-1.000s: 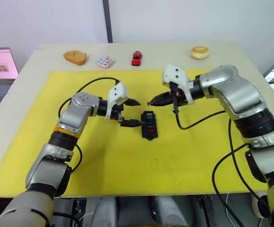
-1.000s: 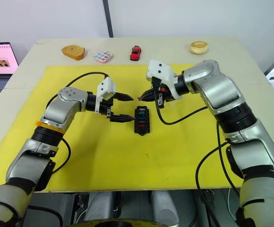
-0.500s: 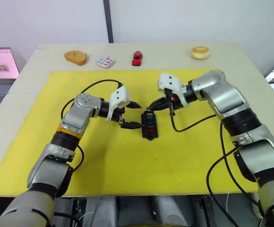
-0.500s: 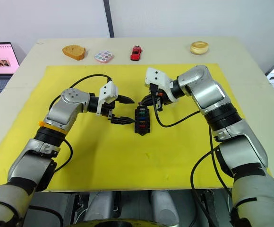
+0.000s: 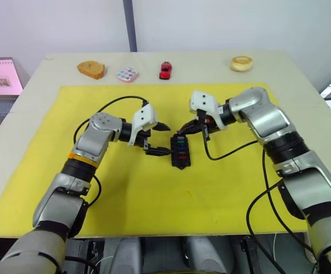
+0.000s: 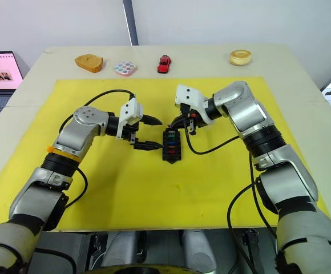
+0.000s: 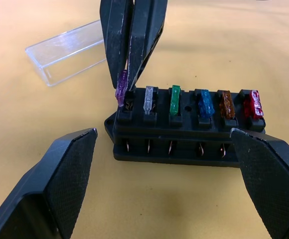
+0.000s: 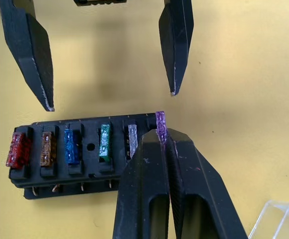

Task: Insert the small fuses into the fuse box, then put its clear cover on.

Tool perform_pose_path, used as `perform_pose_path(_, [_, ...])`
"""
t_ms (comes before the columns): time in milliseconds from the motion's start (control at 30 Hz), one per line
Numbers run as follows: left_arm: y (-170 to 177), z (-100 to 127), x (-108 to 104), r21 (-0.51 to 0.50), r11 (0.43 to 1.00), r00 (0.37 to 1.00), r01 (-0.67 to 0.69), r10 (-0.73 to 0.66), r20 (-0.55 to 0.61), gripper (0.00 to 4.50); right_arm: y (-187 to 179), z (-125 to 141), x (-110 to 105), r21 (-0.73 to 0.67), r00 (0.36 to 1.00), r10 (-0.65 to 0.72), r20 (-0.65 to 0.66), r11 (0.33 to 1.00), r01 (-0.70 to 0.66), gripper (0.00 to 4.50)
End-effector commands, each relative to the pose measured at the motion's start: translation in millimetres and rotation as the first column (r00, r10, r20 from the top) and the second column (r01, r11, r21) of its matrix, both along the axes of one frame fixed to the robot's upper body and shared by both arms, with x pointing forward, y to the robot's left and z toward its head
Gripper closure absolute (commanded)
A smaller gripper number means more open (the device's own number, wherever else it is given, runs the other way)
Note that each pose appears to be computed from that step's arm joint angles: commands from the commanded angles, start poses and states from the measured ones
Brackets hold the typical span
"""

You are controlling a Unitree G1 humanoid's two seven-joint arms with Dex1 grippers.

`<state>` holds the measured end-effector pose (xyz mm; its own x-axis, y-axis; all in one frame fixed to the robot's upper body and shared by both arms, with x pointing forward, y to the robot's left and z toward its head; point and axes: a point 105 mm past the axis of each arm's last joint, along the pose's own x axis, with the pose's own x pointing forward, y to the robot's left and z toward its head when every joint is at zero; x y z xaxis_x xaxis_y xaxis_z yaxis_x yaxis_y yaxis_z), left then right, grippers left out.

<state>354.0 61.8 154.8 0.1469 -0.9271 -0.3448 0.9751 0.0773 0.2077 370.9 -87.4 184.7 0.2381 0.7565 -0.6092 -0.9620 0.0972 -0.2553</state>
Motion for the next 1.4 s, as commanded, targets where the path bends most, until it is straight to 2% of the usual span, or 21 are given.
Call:
perform_pose_path(33, [2, 10, 3, 0.005, 1.0, 0.999, 0.002, -0.003, 0.055, 0.02, 2, 9, 1, 0.017, 0.999, 0.014, 0.04, 1.0, -0.015, 4.5])
perform_pose_path(733, [3, 8, 2, 0.012, 1.0, 0.998, -0.001, 0.0, 0.07, 0.02, -8, -17, 5, -0.047, 1.0, -0.002, -0.01, 0.999, 0.002, 4.5])
perform_pose_path(1300, [3, 8, 2, 0.009, 1.0, 0.997, -0.004, 0.003, 0.072, 0.02, -5, -9, 5, -0.034, 1.0, 0.014, 0.0, 0.999, -0.014, 4.5])
perform_pose_path(1400, [3, 8, 2, 0.009, 1.0, 0.997, 0.0, -0.001, 0.072, 0.0, -5, -7, 4, -0.03, 1.0, 0.013, 0.003, 0.999, -0.013, 3.54])
